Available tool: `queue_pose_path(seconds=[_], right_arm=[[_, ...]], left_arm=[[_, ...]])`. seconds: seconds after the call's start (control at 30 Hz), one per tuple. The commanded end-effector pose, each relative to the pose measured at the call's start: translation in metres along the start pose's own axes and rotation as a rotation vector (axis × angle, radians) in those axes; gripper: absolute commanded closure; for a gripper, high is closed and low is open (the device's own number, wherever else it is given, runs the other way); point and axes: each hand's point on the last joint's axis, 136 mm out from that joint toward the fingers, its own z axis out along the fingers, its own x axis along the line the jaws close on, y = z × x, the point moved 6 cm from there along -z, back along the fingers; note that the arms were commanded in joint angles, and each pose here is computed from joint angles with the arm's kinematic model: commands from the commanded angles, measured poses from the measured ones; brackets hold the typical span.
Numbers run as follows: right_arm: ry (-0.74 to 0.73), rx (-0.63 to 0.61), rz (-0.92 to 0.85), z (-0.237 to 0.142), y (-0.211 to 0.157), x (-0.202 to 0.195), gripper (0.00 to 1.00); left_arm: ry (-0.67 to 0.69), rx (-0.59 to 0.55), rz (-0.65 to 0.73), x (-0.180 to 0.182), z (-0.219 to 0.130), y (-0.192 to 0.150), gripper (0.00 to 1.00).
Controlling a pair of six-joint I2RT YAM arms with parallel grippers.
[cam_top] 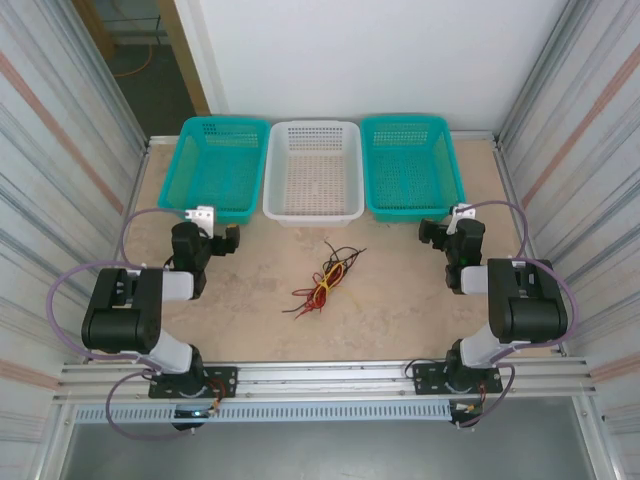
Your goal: Untangle the cables
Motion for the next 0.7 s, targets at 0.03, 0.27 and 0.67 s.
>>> queue_pose_path(seconds=[0.03, 0.27, 0.67], right_arm=[[0.01, -0.016, -0.005, -0.0006, 0.0052, 0.0003, 0.01], [0.011, -0.017, -0.004, -0.0004, 0.0055, 0.0005, 0.01], [0.011, -0.017, -0.005, -0.0005, 0.0055, 0.0005, 0.01]], left_arm=[[-0.004, -0.024, 0.014, 0.0008, 0.0004, 0.0077, 0.01], [-0.007, -0.021, 0.01, 0.0016, 0.0007, 0.0074, 0.01], [-0.017, -0.023, 0.001, 0.0028, 0.0006, 0.0078, 0.01]])
